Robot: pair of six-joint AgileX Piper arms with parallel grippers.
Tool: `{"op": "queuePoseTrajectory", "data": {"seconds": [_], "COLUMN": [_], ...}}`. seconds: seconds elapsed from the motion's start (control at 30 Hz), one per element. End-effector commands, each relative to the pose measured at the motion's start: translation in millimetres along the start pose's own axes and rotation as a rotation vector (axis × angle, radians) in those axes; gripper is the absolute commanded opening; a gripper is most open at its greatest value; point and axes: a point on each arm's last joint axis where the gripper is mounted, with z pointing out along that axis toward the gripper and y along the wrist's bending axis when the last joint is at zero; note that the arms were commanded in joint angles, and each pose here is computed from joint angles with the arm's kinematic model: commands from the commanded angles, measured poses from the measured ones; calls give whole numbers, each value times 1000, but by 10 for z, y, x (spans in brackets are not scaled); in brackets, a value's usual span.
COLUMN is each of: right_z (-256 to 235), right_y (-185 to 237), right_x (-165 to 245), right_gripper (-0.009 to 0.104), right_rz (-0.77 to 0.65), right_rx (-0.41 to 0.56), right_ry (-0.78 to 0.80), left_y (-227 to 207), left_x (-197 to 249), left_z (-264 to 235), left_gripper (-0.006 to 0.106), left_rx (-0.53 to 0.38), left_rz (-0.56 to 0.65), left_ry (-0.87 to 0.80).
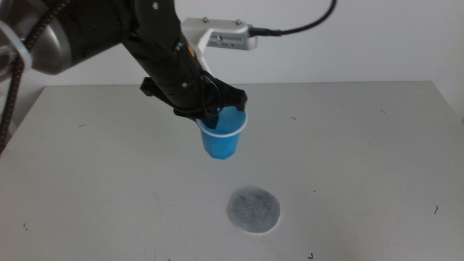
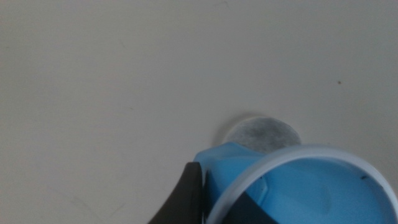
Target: Place an empty cup on a cup mat.
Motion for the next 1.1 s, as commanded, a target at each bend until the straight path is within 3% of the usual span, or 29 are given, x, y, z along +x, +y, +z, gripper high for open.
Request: {"op": "queuePoseTrajectory", "data": {"seconds": [0.0, 0.33, 0.77, 1.0, 1.07], "right_z": [-29, -29, -29, -29, -29], "right_y": [1, 1, 1, 1, 1], "right_x": [-109, -109, -109, -109, -109], "right_gripper": [94, 94, 94, 94, 94], "right_rz": [-19, -19, -19, -19, -19], "right_rx": [0, 0, 0, 0, 0], "right_ry": [-109, -109, -109, -109, -109], "left_y": [-215, -642, -611, -610, -606], "left_x": [-37, 26, 115, 135, 169], "left_z": [-200, 263, 1001, 1070, 1063], "left_gripper": [0, 0, 0, 0, 6], "left_rx": [51, 89, 53, 55, 52], "left_rz": [25, 122, 110, 106, 115], "left_ry": [-83, -38, 109, 129, 169]}}
